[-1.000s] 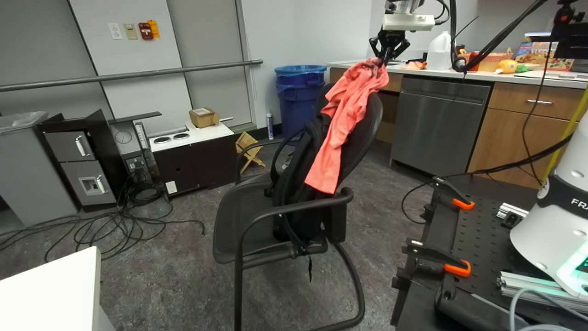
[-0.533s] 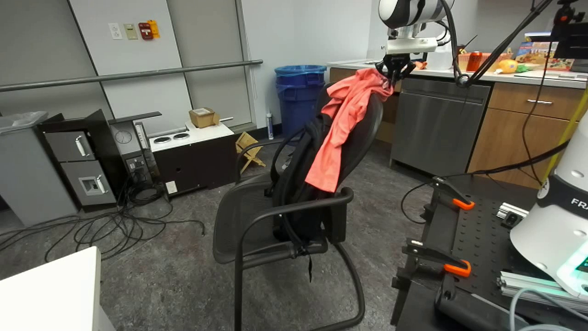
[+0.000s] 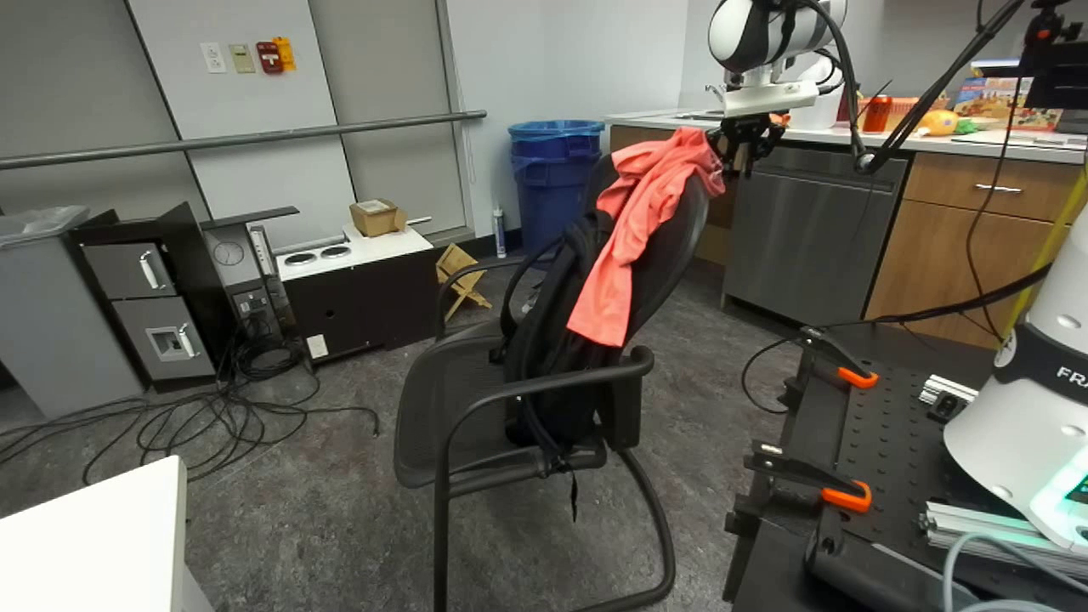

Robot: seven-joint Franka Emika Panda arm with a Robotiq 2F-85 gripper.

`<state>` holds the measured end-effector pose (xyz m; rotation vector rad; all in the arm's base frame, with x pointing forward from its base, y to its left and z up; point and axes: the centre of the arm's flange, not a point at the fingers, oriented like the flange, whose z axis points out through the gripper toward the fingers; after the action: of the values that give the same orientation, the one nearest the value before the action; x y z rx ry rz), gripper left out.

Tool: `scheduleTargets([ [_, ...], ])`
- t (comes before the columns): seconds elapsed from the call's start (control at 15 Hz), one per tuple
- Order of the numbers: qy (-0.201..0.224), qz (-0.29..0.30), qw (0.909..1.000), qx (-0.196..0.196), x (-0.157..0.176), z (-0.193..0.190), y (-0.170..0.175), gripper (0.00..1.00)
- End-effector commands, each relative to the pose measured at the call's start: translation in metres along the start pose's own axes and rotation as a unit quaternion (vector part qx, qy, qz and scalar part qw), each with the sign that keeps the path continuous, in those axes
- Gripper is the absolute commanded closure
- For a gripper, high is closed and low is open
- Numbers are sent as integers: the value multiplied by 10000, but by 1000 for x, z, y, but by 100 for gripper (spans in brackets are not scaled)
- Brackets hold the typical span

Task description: Put the shirt on the backrest of the chair

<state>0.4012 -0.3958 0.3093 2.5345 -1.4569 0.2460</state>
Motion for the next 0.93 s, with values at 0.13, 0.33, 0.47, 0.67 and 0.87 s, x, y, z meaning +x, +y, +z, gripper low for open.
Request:
scheduleTargets([
  [0.13, -150, -144, 9992, -331, 2, -15, 15, 19],
  [0.33, -26, -112, 9998, -179, 5, -35, 19, 1],
  [0.47, 112, -63, 9999, -43, 7, -51, 21, 0],
  [0.67, 347, 11, 9992, 185, 10, -78, 25, 0],
  [0.87, 572, 97, 9974, 430, 10, -103, 29, 0],
])
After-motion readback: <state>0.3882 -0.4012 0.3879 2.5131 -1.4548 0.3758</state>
